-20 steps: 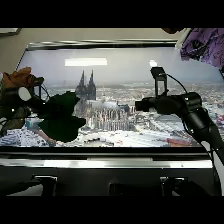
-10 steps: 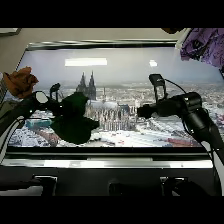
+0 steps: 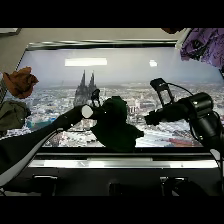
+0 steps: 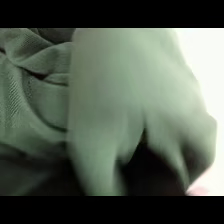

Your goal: Fold the clothes and pants, and hang the long-sleeved shirts on hangers.

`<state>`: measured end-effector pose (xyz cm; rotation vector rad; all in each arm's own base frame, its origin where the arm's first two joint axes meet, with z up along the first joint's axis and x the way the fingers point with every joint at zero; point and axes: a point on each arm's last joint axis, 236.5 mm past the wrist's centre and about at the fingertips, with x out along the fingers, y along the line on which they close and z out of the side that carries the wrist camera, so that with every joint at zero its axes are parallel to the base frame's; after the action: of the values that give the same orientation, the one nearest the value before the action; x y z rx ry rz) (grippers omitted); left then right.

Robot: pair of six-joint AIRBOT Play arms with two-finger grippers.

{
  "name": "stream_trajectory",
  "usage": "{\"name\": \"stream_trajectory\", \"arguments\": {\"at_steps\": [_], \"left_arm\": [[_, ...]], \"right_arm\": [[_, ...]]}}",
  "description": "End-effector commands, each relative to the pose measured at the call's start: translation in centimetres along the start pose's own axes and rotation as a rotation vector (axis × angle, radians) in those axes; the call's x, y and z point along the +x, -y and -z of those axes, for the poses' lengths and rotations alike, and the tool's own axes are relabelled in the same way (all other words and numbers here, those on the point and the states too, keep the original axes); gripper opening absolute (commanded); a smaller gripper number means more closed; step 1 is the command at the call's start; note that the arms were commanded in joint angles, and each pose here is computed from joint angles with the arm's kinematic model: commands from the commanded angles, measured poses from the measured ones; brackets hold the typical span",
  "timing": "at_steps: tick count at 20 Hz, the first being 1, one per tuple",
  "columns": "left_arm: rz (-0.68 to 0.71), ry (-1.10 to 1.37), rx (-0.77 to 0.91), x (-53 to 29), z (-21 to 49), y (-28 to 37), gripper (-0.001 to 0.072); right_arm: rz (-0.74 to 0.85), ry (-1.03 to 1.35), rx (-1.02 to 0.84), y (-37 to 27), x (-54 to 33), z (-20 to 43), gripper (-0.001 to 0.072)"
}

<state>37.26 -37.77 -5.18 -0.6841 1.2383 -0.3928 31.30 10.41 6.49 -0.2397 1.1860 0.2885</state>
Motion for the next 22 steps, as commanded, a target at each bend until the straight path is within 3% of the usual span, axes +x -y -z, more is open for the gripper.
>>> {"name": "stream_trajectory", "arguments": {"at_steps": [1,2,5,9,11,13,15,19,22], "left_arm": [[-0.005,0.018,-0.051,0.5,-1.1,-0.8,0.0488],[-0.016,0.004,-0.017,-1.5,-2.6,-1.8,0.0555],[-0.029,0.014,0.042,-9.0,-7.4,-4.7,0.0555],[-0.055,0.080,0.008,-16.1,-12.2,-9.6,0.0555],[-0.071,0.086,-0.045,-17.3,-13.0,-11.7,0.0555],[-0.077,0.091,-0.069,-18.0,-13.4,-12.7,0.0555],[-0.078,0.095,-0.074,-18.1,-13.6,-12.9,0.0555],[-0.080,0.091,-0.077,-17.9,-13.6,-13.1,0.0555],[-0.082,0.080,-0.077,-17.8,-13.3,-13.2,0.0554]], "right_arm": [[0.071,-0.003,-0.003,2.0,-0.4,0.3,0.0394],[0.059,0.001,0.038,2.7,-0.7,0.4,0.0402],[-0.062,-0.005,0.309,5.5,-0.6,2.6,0.0414],[-0.504,-0.050,0.619,-2.0,3.4,5.7,0.0420],[-0.594,-0.087,0.676,-6.0,5.7,7.2,0.0421],[-0.598,-0.111,0.680,-8.6,7.4,8.4,0.0425],[-0.580,-0.105,0.665,-10.6,8.5,8.7,0.0477],[-0.534,-0.159,0.686,-13.1,11.6,9.7,0.0474],[-0.509,-0.199,0.695,-13.3,13.2,10.5,0.0282]]}}
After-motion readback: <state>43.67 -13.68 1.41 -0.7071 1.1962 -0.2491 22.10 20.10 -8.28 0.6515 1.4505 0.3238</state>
